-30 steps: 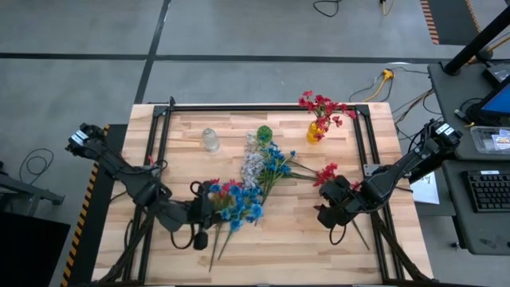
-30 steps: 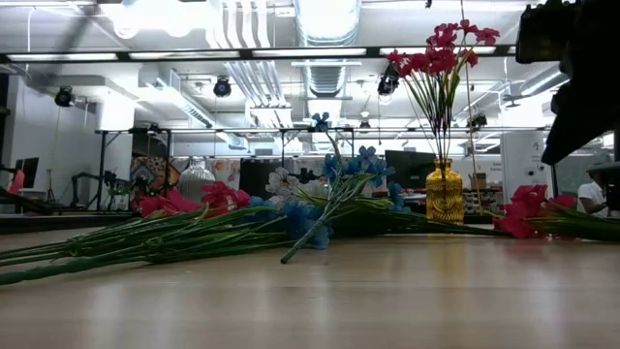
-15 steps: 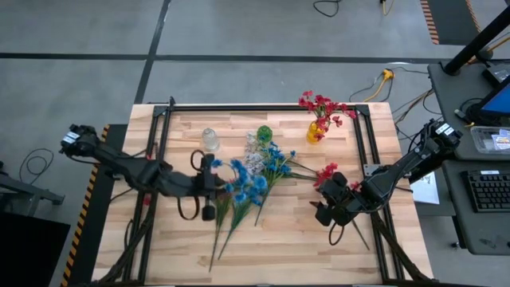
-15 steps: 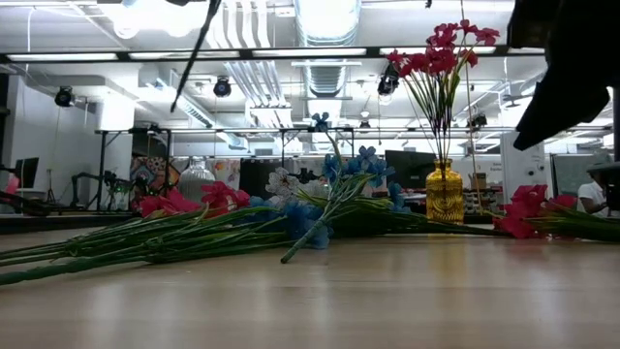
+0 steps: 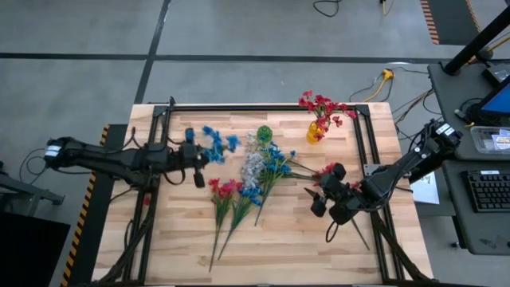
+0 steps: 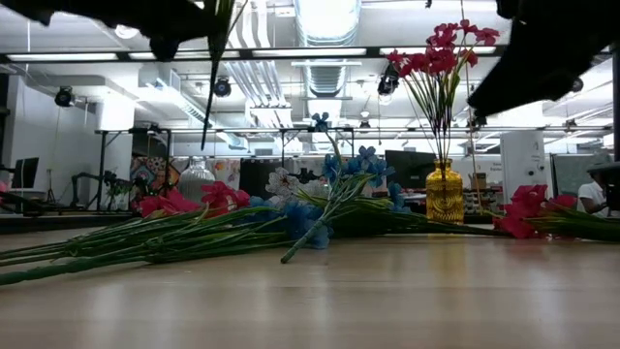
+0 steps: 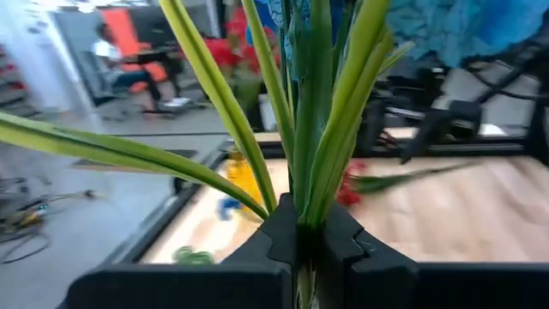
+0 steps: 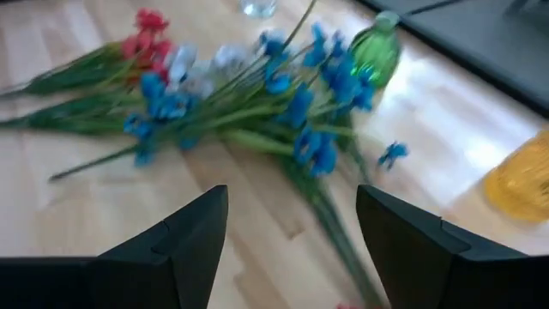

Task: Sort flowers into vase by color
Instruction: Put the blue flowers into the transparent vase

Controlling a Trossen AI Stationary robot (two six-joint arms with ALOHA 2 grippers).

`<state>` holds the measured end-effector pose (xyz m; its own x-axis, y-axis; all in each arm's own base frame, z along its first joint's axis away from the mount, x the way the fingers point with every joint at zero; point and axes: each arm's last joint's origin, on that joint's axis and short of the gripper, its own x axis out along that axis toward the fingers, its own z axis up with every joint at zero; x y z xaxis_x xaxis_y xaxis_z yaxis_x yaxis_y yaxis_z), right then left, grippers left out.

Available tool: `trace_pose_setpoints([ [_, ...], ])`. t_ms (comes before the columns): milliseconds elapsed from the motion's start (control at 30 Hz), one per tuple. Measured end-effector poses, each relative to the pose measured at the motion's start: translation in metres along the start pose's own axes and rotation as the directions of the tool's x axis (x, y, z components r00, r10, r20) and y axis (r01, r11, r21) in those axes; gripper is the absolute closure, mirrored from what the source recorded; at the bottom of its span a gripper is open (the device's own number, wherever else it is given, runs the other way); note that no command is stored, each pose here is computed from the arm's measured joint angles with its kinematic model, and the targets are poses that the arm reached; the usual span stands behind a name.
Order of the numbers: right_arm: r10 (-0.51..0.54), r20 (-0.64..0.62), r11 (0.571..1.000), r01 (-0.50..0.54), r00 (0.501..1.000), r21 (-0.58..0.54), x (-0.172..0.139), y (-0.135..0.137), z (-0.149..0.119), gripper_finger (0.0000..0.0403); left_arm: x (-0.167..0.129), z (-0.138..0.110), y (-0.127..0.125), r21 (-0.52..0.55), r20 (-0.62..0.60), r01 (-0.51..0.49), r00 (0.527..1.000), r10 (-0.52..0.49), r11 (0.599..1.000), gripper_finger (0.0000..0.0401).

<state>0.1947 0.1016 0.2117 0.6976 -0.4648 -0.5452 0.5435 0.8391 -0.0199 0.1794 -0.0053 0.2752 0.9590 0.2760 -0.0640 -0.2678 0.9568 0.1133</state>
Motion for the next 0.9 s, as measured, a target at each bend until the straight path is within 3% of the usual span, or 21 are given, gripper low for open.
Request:
trace_pose_setpoints([
  [133, -0.057, 0.074, 0.998, 0.058, 0.996, -0.015, 0.002, -0.001, 0.008, 0.0152, -0.009, -0.002, 0.017, -0.017, 0.032, -0.081, 0.996, 0.081, 0.997, 0.0401],
  [267, -0.1, 0.15, 0.995, 0.101, 0.984, 0.0, 0.003, -0.001, 0.016, 0.0154, -0.019, 0.014, 0.027, -0.037, 0.105, -0.116, 0.987, 0.12, 0.993, 0.0401],
  [433, -0.094, 0.168, 0.996, 0.094, 0.981, 0.01, 0.0, 0.003, 0.025, 0.0158, -0.031, 0.026, 0.035, 0.047, 0.155, -0.215, 0.966, 0.205, 0.976, 0.0401],
  [600, -0.112, 0.182, 0.993, 0.117, 0.977, -0.016, -0.001, 0.002, 0.025, 0.0158, -0.034, 0.024, 0.035, 0.025, 0.181, -0.168, 0.97, 0.161, 0.985, 0.0401],
  [667, -0.139, 0.204, 0.989, 0.145, 0.969, -0.018, -0.001, 0.001, 0.026, 0.0158, -0.032, 0.019, 0.037, 0.049, 0.158, -0.236, 0.961, 0.226, 0.97, 0.0401],
  [800, -0.192, 0.253, 0.977, 0.209, 0.948, -0.042, -0.001, -0.001, 0.027, 0.0158, -0.032, 0.017, 0.053, 0.043, 0.173, -0.431, 0.892, 0.418, 0.901, 0.0401],
  [900, -0.23, 0.282, 0.966, 0.253, 0.931, -0.05, -0.001, -0.003, 0.028, 0.0158, -0.031, 0.016, 0.064, -0.01, 0.178, -0.44, 0.883, 0.435, 0.898, 0.0401],
])
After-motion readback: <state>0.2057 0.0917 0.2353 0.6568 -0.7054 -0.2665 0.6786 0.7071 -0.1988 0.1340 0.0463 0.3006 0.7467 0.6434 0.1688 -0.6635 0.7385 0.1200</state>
